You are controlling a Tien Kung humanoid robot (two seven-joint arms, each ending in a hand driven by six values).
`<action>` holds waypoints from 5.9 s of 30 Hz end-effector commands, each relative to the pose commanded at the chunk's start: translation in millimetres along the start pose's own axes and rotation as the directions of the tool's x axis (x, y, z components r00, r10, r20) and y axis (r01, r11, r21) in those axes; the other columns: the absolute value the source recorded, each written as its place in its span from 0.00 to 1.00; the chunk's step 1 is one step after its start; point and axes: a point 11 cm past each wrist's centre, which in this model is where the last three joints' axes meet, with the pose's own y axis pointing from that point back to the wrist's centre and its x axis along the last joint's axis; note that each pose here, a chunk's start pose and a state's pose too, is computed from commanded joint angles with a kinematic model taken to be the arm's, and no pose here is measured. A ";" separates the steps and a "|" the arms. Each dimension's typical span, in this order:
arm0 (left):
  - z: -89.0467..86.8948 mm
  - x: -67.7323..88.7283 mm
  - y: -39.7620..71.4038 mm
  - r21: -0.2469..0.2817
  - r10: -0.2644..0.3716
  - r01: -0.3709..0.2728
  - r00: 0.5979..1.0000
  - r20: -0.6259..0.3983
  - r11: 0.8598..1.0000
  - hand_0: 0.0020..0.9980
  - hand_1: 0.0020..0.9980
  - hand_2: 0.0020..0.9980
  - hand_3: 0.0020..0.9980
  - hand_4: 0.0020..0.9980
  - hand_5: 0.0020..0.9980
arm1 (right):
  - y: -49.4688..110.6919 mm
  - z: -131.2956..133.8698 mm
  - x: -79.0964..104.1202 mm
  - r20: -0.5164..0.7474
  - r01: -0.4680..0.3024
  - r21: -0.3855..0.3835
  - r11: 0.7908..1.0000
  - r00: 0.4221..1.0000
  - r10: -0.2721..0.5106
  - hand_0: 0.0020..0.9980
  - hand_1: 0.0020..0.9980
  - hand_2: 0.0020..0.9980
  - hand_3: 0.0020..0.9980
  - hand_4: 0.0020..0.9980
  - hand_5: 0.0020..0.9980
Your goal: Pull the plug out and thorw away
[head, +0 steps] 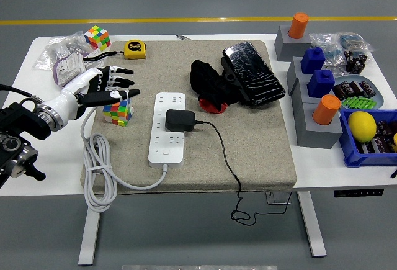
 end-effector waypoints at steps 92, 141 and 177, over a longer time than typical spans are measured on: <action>84.5 -139.7 -65.7 -0.332 0.018 0.097 0.945 0.328 0.938 0.32 0.40 0.47 0.55 0.74 0.00 | -0.6 8.9 -3.0 -0.029 0.005 -0.022 1.000 1.000 -0.005 0.62 0.67 0.69 0.62 0.97 0.41; 29.4 -83.3 -4.9 -0.167 -0.005 0.049 0.967 0.254 0.985 0.12 0.12 0.13 0.58 0.57 0.00 | 0.0 11.1 0.4 -0.013 -0.001 -0.022 1.000 1.000 0.001 0.62 0.67 0.69 0.62 0.97 0.40; -8.9 -110.4 34.7 0.242 -0.314 0.246 0.902 0.298 0.938 0.07 0.05 0.08 0.85 0.54 0.00 | 0.1 9.6 0.7 -0.019 -0.001 -0.020 1.000 1.000 0.000 0.62 0.67 0.69 0.62 0.97 0.40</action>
